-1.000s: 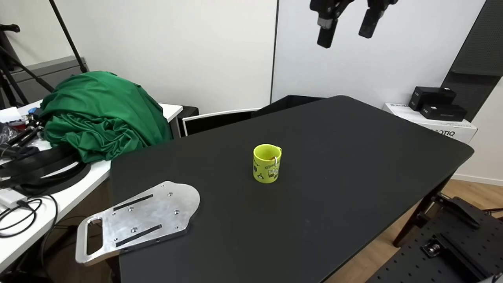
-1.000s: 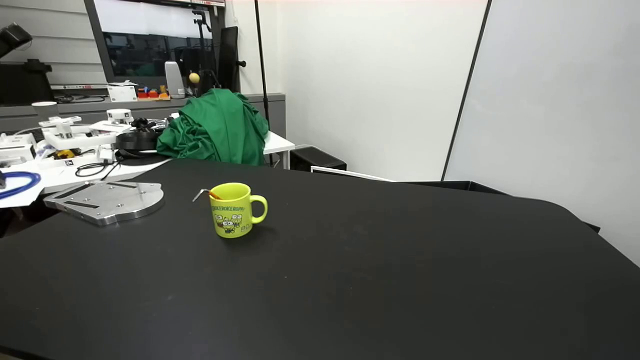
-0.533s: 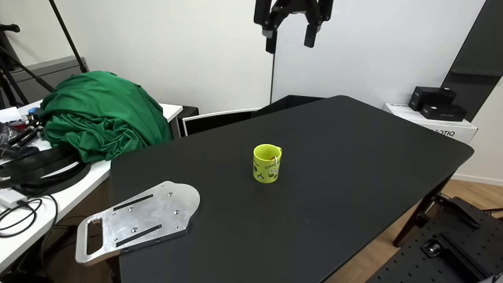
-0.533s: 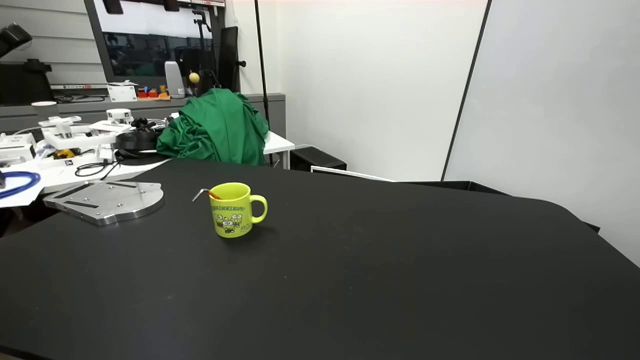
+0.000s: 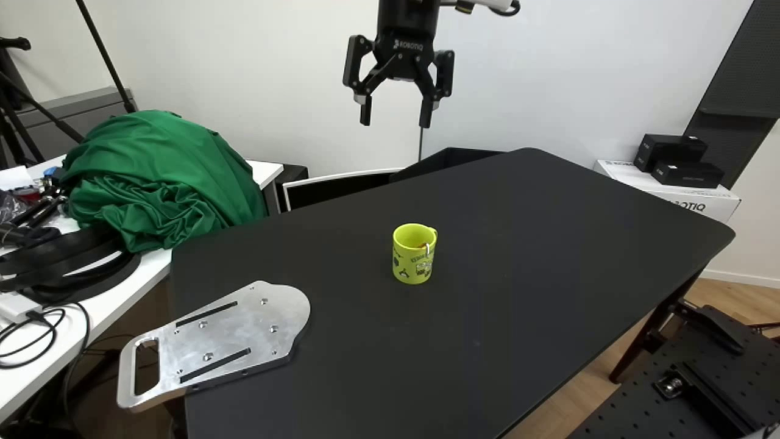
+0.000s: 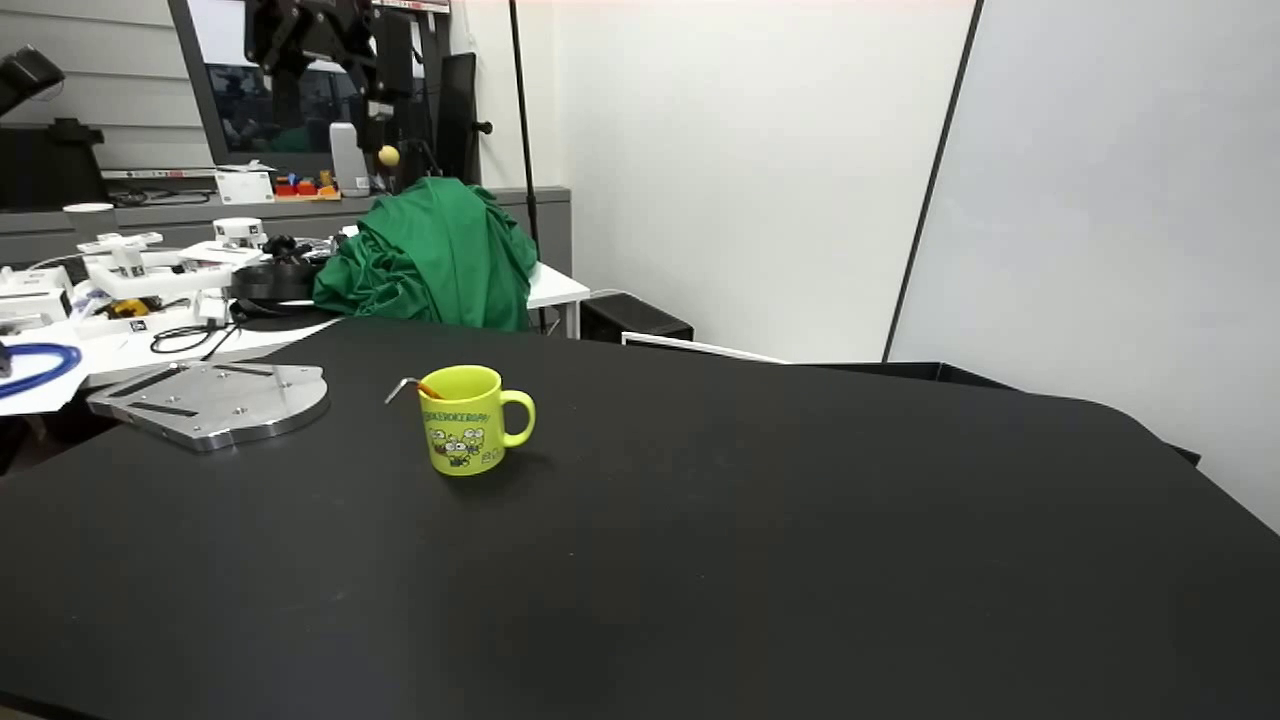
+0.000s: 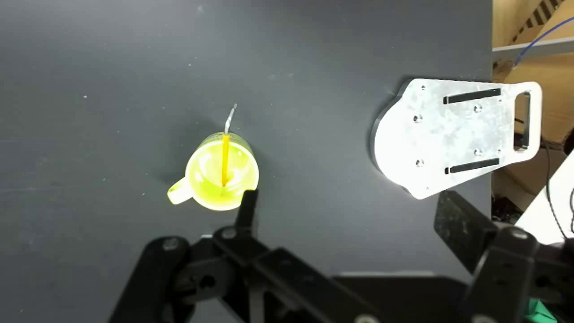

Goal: Remove the thing from the mug and put it on the table

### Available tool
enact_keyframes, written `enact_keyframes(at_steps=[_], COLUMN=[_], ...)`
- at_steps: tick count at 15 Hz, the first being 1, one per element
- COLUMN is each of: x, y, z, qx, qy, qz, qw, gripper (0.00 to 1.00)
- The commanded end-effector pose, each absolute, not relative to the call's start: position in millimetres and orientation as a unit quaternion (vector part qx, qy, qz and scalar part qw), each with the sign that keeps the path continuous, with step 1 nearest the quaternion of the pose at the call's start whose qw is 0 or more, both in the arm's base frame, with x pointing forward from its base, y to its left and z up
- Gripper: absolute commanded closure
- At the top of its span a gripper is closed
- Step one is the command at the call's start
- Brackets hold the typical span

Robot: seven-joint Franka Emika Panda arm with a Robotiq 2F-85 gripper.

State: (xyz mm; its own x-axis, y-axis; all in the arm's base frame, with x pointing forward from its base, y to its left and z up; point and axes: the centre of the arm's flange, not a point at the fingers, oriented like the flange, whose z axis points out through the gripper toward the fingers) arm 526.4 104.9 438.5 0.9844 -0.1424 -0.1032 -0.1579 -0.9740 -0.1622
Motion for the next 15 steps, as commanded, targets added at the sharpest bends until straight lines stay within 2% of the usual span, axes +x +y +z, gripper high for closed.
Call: enact_keyframes(at_steps=[1,8,15], x=[559,552,548], y=[100,75,67], z=[412,354,340], qx=[-0.983,-0.981,-0.981], qy=[0.114,0.151,0.137], qz=[0.072,0.085,0.101], qw=[0.126,0.091,0.095], gripper=[0.0,0.0,0.0])
